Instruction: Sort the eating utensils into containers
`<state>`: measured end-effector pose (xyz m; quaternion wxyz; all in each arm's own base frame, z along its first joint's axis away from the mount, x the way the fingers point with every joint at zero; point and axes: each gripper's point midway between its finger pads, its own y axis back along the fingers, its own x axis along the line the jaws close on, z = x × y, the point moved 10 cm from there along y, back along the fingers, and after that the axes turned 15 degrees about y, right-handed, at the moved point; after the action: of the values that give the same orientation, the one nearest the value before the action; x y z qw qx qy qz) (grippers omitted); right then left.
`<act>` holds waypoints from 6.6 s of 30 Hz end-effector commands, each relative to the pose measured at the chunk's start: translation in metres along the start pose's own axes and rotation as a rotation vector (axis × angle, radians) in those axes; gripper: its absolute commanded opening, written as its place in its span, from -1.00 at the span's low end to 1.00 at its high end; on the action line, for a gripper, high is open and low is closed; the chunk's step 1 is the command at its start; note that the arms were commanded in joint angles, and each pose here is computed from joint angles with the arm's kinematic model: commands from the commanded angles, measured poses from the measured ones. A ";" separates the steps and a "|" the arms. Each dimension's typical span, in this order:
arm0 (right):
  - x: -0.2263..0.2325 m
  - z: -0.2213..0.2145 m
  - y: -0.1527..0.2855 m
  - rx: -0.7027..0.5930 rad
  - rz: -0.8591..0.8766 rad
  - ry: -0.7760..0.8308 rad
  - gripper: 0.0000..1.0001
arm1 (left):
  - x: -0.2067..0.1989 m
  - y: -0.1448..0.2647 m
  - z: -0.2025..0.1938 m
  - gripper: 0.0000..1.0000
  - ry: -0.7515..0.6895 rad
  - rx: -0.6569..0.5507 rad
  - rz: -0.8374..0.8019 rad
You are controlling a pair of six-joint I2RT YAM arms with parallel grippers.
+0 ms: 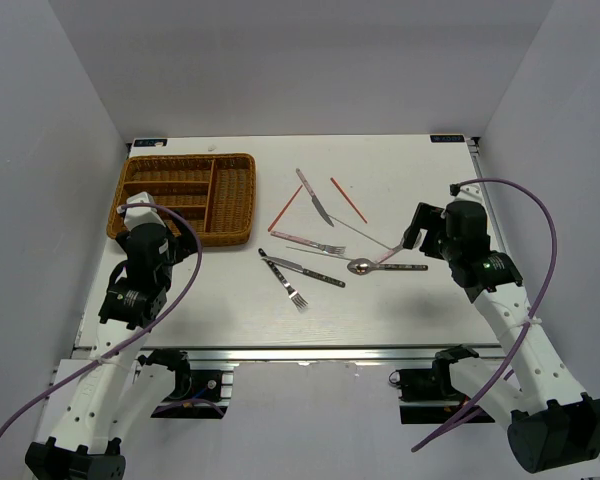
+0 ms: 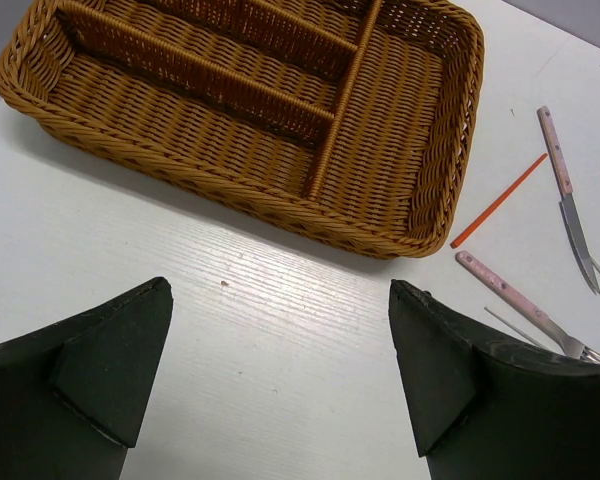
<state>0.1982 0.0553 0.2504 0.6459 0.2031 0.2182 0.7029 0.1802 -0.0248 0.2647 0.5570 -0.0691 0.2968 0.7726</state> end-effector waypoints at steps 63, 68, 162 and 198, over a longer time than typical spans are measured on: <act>0.080 -0.027 -0.156 0.302 -0.521 -0.406 -1.00 | -0.004 -0.008 -0.008 0.96 -0.009 0.057 -0.037; 0.076 0.009 -0.140 0.174 -0.500 -0.398 -1.00 | -0.005 -0.007 -0.007 0.96 -0.007 0.051 -0.041; -0.025 0.063 0.160 -0.405 -0.185 -0.175 0.79 | -0.321 0.002 -0.222 0.86 -0.778 0.549 -1.082; -0.023 0.054 0.194 -0.530 0.033 -0.049 0.79 | -0.326 -0.016 -0.361 -1.00 -0.965 0.738 -1.156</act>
<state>0.0719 0.0215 0.3961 0.6723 0.0682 0.0305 0.7365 0.2477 -0.4865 0.0858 0.9208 0.3162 0.1675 0.1554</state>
